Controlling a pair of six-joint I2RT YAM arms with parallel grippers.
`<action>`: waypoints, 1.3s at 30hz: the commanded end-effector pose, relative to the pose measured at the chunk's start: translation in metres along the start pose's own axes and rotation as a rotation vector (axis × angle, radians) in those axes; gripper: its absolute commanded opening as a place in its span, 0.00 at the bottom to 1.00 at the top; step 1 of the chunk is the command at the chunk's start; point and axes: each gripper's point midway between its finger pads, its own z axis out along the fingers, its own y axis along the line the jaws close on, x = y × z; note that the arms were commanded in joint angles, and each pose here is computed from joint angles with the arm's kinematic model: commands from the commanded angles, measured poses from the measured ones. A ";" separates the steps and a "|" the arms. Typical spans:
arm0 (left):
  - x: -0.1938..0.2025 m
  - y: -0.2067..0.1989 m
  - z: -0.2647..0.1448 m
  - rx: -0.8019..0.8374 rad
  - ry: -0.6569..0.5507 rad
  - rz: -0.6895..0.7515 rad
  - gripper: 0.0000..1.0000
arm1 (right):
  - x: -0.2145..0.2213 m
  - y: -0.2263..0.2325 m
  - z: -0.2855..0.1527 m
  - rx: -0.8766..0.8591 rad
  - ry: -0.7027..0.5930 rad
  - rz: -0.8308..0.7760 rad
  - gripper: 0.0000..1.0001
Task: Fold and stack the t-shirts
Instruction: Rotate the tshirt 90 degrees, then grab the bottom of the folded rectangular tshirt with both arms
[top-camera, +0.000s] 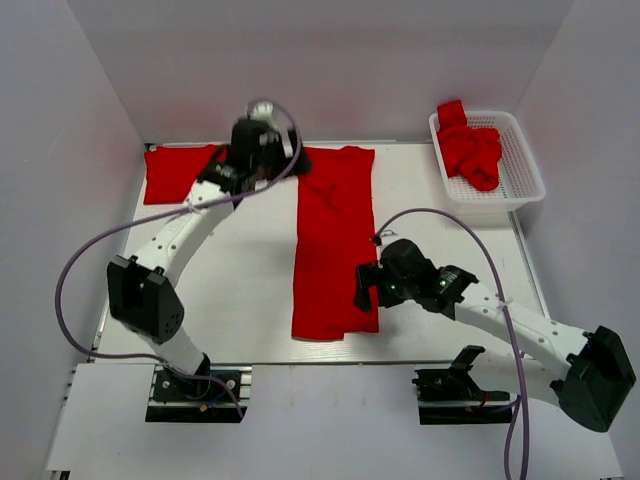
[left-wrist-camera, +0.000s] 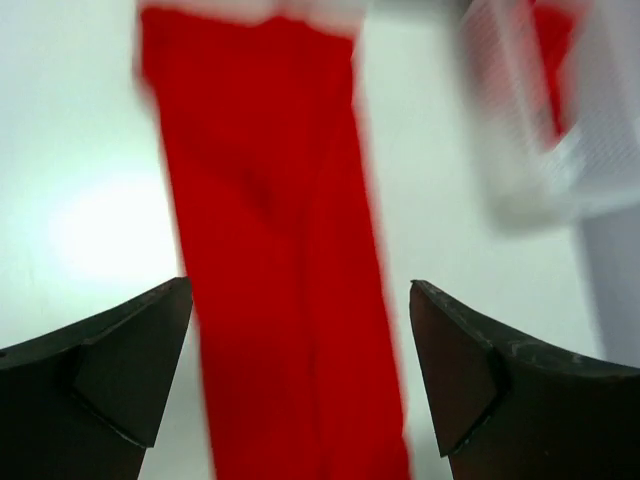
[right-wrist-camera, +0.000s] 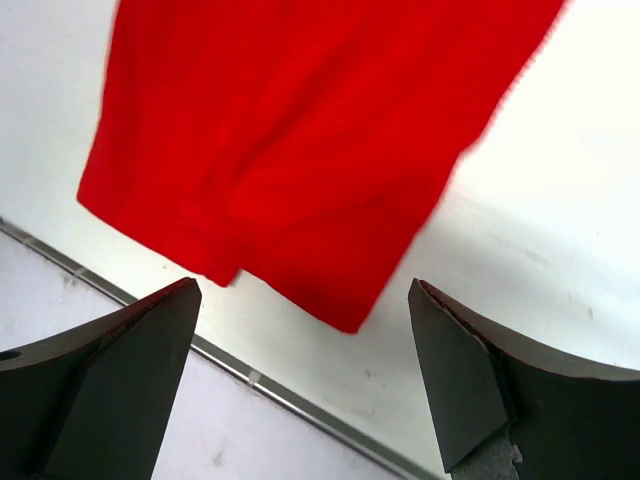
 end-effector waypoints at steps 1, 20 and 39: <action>0.155 0.050 -0.040 -0.169 0.394 -0.063 1.00 | 0.017 -0.015 -0.006 0.077 0.018 0.124 0.90; 0.367 0.061 -0.170 -0.164 0.901 -0.086 1.00 | 0.063 -0.028 0.020 0.119 0.196 0.221 0.90; 0.414 0.060 -0.150 -0.168 0.976 0.095 0.58 | 0.090 -0.026 0.039 0.043 0.320 0.199 0.51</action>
